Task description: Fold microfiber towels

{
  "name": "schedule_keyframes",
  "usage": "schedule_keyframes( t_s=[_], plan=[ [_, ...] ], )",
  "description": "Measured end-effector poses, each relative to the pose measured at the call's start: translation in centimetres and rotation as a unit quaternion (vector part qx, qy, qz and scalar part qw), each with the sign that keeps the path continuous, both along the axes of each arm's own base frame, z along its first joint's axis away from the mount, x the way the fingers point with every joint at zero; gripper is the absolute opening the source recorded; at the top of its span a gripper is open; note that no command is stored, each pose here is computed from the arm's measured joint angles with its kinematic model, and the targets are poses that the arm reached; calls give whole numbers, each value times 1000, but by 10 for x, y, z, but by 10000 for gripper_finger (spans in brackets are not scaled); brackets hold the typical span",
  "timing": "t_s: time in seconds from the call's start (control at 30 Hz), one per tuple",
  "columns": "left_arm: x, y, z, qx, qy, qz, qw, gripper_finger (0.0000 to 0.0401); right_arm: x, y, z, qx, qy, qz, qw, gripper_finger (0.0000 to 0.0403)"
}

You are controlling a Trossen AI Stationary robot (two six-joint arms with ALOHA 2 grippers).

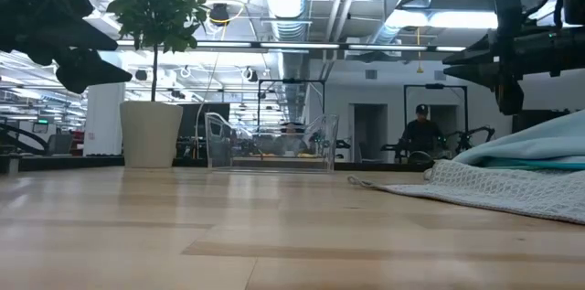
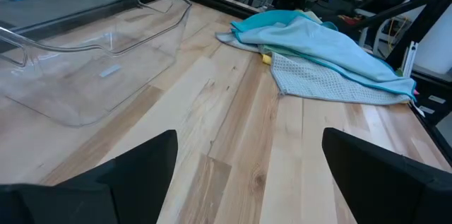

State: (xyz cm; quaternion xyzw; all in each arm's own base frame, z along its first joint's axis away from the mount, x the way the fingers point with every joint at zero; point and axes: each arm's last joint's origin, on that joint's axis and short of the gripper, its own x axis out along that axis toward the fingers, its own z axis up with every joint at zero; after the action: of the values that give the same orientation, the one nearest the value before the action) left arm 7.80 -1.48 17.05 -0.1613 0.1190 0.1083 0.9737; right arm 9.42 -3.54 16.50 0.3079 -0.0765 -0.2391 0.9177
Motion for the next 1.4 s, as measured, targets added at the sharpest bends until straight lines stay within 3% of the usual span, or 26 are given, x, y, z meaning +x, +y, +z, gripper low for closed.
schedule_keyframes(
  t_s=[0.23, 0.37, 0.47, 0.63, 0.73, 0.97, 1.07, 1.13, 1.27, 1.4],
  plan=[
    [0, 0, 0, 4, 1, 0, 1000, 345, 0, 0, 0, 0, 0, 0, 1000, 107],
    [-1, 3, 0, 97, 14, 28, 995, 345, 0, 0, 0, 0, 0, 0, 1000, 107],
    [-1, 4, 1, 135, 22, 44, 990, 345, 0, 0, 0, 0, 0, 0, 1000, 107],
    [-1, 6, 1, 142, 21, 69, 987, 345, 0, 0, 0, 0, 0, 0, 1000, 107],
    [-2, 7, 1, 177, 31, 80, 980, 345, 0, 0, 0, 0, 0, 0, 1000, 107],
    [-2, 7, 1, 221, 44, 62, 972, 345, 0, 0, 0, -6, 3, 3, 1000, 107],
    [-2, 7, 2, 237, 49, 57, 969, 345, 1, 2, -1, -17, 14, 32, 999, 107],
    [-1, 6, 2, 206, 34, 54, 977, 345, 1, 3, -2, -9, 14, 52, 999, 107],
    [1, 3, 5, 58, -27, 57, 996, 345, 2, 6, -3, 22, 5, 99, 995, 107],
    [2, 5, 12, 14, -73, 109, 991, 345, 3, 8, -3, 35, 3, 107, 994, 107]
  ],
)
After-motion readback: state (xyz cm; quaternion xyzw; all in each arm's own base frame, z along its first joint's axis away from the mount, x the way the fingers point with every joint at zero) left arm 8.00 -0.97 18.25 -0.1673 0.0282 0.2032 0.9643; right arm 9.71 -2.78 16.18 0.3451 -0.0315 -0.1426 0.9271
